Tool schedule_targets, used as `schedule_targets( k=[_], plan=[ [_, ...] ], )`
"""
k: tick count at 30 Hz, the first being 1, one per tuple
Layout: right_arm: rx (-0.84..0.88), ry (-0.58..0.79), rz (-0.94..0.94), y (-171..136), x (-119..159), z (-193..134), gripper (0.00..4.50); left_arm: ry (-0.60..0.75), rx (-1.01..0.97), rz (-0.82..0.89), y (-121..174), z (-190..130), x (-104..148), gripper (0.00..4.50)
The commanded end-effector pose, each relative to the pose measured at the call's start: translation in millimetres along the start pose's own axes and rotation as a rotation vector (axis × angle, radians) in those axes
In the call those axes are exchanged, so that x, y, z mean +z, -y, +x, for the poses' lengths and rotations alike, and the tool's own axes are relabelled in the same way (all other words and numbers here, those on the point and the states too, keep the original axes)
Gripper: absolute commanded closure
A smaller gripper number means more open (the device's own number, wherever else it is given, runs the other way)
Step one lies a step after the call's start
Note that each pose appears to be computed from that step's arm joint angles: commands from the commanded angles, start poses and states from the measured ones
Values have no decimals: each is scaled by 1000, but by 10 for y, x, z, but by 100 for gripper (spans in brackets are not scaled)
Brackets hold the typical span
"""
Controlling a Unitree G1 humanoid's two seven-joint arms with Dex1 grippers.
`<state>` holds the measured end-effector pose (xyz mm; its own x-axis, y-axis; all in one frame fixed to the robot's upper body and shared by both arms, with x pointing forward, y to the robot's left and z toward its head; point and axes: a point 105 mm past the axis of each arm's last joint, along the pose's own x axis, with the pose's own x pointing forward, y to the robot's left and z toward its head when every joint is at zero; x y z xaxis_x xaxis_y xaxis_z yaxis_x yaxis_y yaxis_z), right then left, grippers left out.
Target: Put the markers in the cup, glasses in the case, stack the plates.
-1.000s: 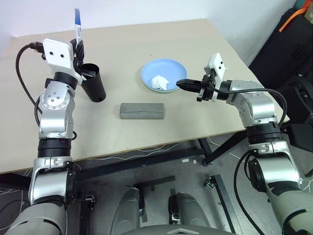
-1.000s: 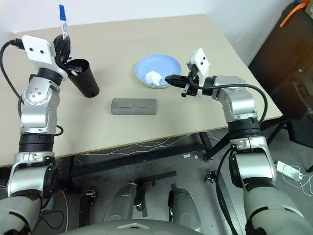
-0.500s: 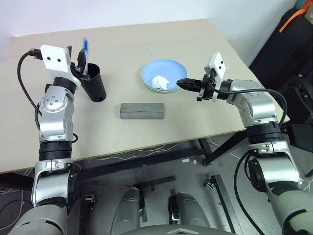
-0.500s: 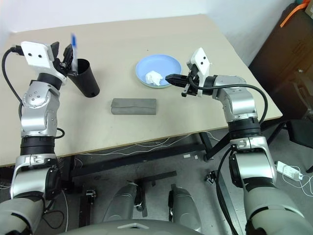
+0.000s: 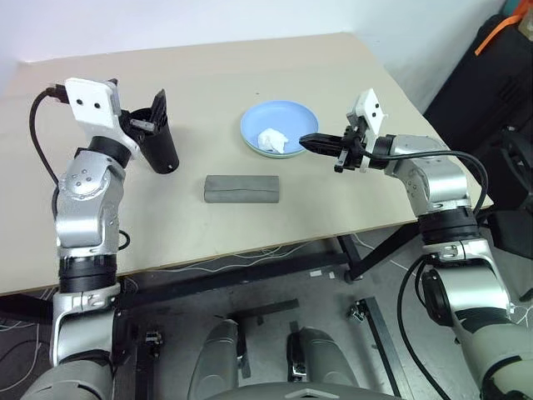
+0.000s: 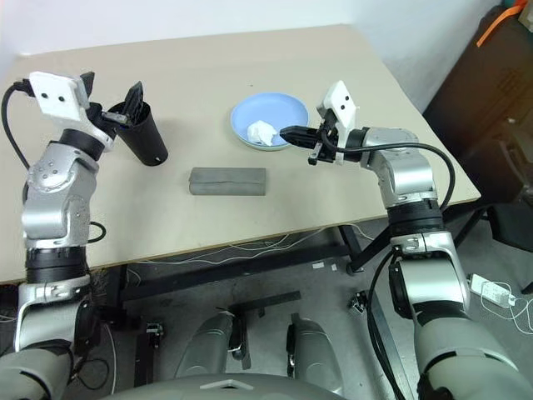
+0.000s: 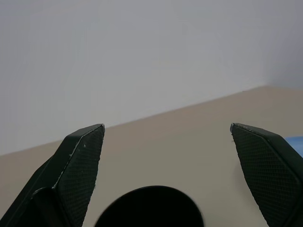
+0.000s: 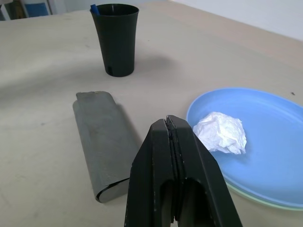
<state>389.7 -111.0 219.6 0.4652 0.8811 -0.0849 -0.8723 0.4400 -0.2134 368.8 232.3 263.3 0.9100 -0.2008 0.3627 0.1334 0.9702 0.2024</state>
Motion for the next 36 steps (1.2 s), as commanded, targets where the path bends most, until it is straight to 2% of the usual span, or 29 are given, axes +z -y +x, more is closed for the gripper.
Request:
schedule_targets(
  k=[1,5,10,11,14,23,25,31,36],
  plan=[
    [-1,44,-14,28,132,-74,450,32,-147,-2,32,-274,222,5],
    [4,43,25,19,69,-132,450,-19,-230,39,-8,-620,131,5],
    [-29,40,106,57,-46,-196,450,-33,-125,46,-285,-830,-26,5],
    [-23,46,121,46,-54,-212,432,-45,-118,34,-305,-875,-80,1],
    [-30,49,161,28,-89,-237,362,-86,-116,39,-319,-996,-239,0],
    [-8,50,163,-76,-69,-226,54,-128,-120,36,-309,-1125,-467,0],
    [-46,65,164,-10,-48,-229,4,-138,-121,37,-310,-1145,-488,0],
    [14,76,151,-95,-51,-209,4,-178,-140,28,-325,-1330,-560,0],
    [-10,81,124,-17,-28,-161,4,-201,-157,23,-308,-1392,-589,0]
  ],
)
